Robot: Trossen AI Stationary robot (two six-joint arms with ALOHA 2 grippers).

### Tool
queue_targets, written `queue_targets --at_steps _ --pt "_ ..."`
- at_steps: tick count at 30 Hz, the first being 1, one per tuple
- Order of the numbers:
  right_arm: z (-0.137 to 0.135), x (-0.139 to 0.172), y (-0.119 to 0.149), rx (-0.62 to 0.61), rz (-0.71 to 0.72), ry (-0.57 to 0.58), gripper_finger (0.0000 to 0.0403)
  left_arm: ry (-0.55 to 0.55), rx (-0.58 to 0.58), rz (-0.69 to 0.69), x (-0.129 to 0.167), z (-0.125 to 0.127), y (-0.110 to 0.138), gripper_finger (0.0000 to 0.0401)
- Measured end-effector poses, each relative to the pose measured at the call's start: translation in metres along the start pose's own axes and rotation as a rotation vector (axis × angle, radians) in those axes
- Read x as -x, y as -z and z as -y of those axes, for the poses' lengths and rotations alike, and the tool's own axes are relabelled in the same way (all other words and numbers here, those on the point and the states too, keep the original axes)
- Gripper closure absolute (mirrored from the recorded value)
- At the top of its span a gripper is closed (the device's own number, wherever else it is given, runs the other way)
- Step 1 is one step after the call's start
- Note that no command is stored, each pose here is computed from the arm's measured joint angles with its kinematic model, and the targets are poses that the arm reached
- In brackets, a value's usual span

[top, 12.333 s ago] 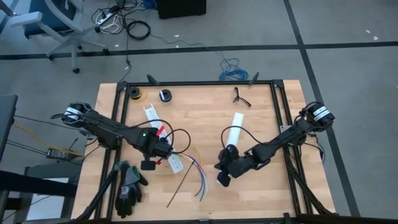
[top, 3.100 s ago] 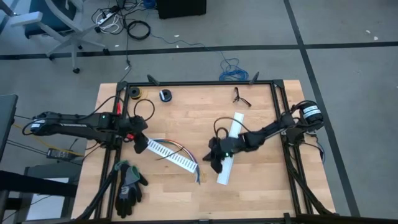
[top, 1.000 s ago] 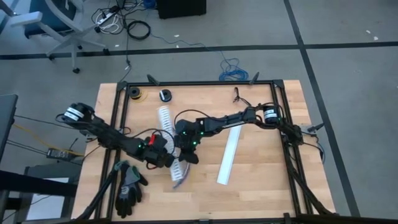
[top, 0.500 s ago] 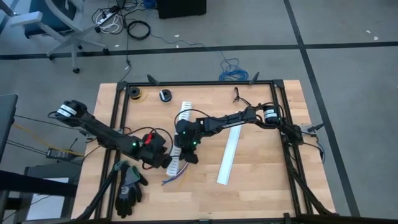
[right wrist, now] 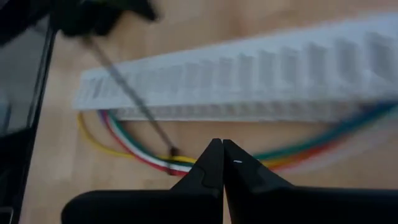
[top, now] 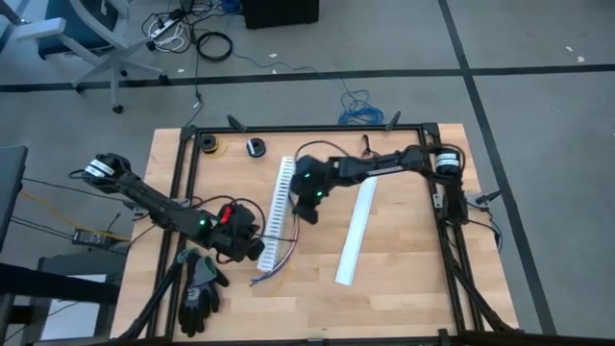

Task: Ziptie cables
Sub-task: Put the ziptied cables into the cable duct

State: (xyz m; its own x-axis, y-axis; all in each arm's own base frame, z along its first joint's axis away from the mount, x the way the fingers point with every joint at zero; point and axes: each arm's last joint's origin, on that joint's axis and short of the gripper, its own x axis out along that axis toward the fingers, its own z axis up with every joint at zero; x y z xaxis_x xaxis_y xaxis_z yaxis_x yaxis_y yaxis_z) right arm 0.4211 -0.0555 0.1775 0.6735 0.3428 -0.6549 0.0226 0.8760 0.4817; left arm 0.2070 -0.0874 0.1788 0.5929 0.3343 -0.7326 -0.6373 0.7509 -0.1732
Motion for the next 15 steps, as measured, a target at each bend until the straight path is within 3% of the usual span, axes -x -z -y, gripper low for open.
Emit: queue_targets --at_steps 7,9,15 --pt "0.029 -0.008 0.036 -0.141 0.135 -0.04 0.0403 0.053 -0.066 0.088 -0.005 0.006 -0.016 0.0382" --pt "0.032 -0.01 0.045 -0.166 0.11 -0.033 0.0403 0.043 -0.059 0.084 -0.011 0.004 -0.021 0.0382" --pt "0.026 -0.012 0.045 -0.127 0.121 -0.065 0.0403 -0.003 -0.072 0.007 -0.031 -0.005 -0.025 0.0382"
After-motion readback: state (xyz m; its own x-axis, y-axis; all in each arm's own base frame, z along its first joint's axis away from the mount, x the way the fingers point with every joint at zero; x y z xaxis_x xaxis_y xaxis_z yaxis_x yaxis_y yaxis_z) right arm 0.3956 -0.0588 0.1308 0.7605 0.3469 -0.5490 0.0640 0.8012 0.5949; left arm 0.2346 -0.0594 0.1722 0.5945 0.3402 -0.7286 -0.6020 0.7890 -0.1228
